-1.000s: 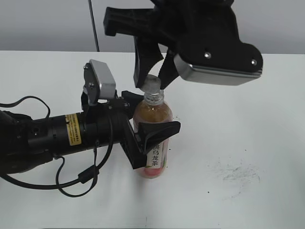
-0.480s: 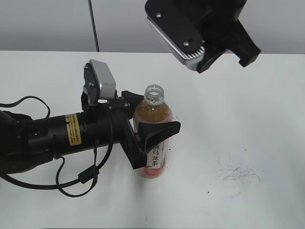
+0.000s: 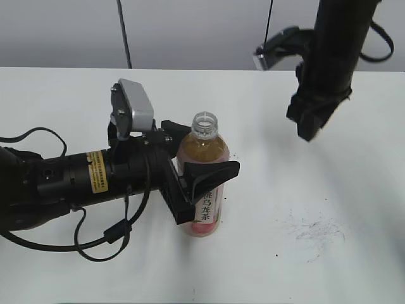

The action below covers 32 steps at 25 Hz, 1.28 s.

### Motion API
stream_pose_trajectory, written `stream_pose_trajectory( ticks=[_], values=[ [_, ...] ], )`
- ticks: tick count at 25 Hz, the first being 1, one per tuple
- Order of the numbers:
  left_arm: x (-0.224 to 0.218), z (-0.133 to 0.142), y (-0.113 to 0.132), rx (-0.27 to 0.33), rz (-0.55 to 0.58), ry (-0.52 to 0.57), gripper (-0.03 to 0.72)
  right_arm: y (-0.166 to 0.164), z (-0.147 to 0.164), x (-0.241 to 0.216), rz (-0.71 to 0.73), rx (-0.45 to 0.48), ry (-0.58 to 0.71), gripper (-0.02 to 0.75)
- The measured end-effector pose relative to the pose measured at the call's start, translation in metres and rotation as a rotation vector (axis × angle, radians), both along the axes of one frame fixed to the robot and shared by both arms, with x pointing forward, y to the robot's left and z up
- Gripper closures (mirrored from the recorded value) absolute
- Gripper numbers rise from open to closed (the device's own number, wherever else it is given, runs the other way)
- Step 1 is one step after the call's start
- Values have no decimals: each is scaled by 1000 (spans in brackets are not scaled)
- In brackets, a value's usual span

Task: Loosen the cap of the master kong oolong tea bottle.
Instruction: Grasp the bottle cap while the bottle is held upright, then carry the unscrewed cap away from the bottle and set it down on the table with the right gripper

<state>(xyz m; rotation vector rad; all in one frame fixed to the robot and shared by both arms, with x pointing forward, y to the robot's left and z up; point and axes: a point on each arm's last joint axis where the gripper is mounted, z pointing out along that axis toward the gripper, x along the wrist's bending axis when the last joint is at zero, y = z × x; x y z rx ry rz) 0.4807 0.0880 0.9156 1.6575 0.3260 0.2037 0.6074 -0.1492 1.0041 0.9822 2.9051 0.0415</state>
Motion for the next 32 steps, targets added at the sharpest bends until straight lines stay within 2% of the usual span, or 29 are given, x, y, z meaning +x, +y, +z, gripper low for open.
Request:
stream_pose_trajectory(
  ticks=[5, 9, 11, 14, 16, 18, 23, 32],
  values=[
    [1, 0, 0, -3, 12, 5, 240, -16, -62, -34, -122, -33, 242, 468],
    [2, 0, 1, -5, 19, 9, 240, -21, -90, -51, -196, -31, 260, 461],
    [2, 0, 1, -6, 19, 11, 240, -23, -96, -55, -212, -37, 269, 433],
    [2, 0, 1, -6, 24, 12, 240, -22, -98, -56, -227, -28, 269, 319],
    [2, 0, 1, -8, 29, 16, 240, -22, -98, -55, -232, -18, 259, 216],
    [2, 0, 1, -9, 31, 17, 240, -21, -98, -54, -236, -11, 247, 161],
    [2, 1, 1, -14, 32, 17, 237, -20, -93, -52, -305, -14, 249, 164],
    [5, 5, 2, -52, 62, 2, 177, -20, -56, -51, -314, 34, 165, 167]
  ],
)
